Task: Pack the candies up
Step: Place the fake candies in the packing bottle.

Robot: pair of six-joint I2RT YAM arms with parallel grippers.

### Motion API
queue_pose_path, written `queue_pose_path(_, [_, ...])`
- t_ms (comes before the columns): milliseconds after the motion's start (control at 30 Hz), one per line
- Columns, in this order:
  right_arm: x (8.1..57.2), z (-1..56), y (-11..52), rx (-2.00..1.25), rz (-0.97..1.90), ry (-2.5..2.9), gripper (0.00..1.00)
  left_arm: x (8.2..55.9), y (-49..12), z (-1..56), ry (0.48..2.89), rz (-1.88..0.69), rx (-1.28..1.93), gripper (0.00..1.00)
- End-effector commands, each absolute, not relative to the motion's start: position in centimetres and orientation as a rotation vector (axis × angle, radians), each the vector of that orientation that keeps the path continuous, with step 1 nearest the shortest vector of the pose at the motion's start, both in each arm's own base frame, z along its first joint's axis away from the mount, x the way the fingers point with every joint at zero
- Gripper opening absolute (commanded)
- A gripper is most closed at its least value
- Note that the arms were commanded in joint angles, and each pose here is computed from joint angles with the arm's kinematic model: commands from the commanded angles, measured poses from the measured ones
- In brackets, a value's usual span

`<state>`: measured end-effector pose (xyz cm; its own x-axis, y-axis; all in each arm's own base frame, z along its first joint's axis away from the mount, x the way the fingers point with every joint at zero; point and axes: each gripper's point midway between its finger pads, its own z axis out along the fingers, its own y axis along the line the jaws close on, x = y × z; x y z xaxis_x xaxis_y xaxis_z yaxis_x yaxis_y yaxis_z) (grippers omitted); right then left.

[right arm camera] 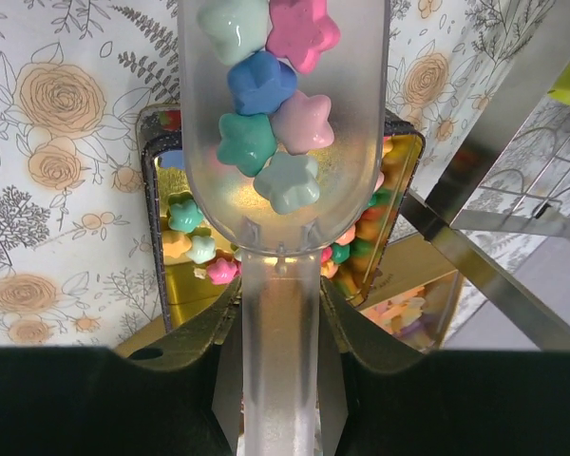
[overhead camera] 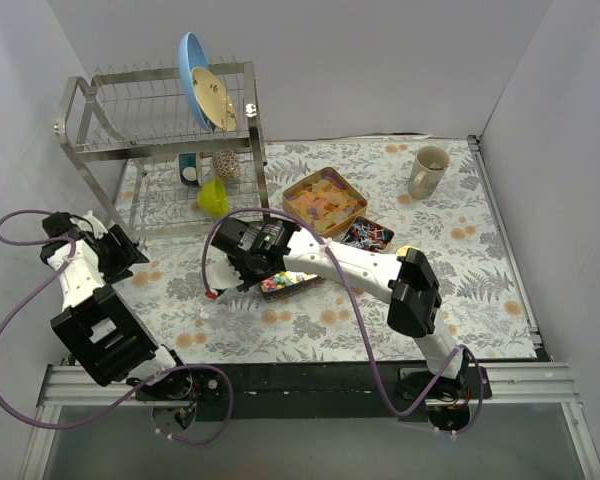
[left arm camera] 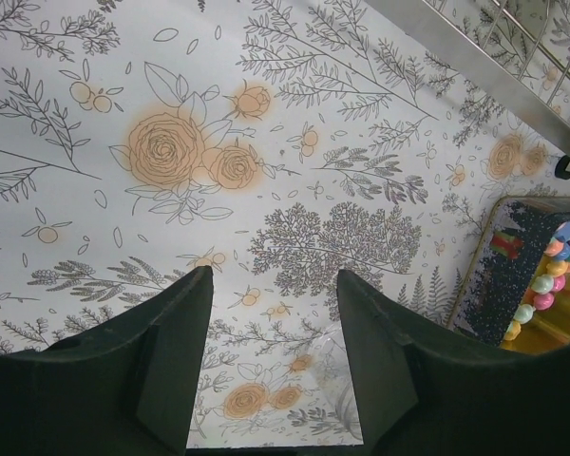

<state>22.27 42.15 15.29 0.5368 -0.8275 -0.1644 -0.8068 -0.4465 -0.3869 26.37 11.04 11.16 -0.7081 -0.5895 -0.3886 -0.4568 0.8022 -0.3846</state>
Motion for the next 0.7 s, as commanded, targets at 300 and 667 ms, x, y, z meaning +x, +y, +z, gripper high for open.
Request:
queue_pose_path(300, [23.3, 17.7, 44.1, -2.474, -0.495, 1.017, 0.01, 26.0, 10.4, 10.6, 2.476, -0.486, -0.703, 0.53])
queue_pose_path(667, [24.0, 20.0, 44.4, -2.46, -0.641, 0.878, 0.01, 26.6, 8.6, 12.5, 2.42, -0.611, -0.554, 0.53])
